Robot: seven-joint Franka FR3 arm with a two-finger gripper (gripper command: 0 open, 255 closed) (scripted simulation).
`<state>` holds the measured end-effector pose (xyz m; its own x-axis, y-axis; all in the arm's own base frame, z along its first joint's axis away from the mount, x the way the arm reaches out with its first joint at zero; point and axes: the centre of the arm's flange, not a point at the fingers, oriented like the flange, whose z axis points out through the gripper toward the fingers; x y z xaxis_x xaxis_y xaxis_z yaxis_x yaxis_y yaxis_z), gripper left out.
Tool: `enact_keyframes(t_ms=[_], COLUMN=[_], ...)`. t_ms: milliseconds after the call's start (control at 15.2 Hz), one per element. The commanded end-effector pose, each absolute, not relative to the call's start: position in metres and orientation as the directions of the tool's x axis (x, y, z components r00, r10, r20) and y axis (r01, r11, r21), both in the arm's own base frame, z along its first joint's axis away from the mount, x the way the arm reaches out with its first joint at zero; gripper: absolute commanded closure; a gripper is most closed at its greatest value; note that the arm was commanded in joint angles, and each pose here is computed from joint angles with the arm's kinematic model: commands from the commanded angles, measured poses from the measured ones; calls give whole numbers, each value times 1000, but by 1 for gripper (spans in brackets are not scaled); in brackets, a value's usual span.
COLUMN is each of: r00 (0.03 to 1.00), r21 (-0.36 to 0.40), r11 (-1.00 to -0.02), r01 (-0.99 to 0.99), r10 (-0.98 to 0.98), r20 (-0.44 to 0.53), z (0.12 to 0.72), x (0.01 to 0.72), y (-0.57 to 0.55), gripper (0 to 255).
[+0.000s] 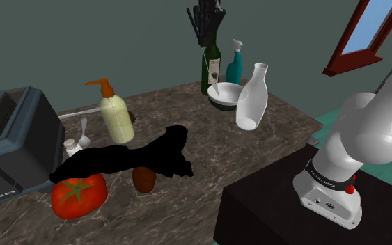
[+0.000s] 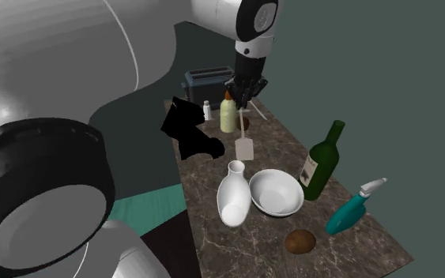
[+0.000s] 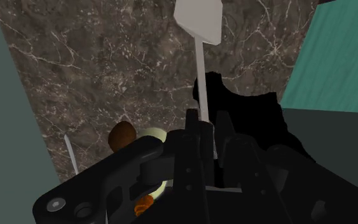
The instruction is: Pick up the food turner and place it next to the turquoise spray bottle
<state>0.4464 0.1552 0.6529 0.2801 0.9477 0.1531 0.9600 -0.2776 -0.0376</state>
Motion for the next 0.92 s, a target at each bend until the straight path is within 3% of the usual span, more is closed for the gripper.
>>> enact_keyframes(t_ms=[0,858], r00=[278,278], r21=[-38,-38], r11=[-276,-276], r01=[960,960], r10=[948,948], r20=[154,154], z=[651,651], x=[439,393], y=[128,-37], gripper=[255,255])
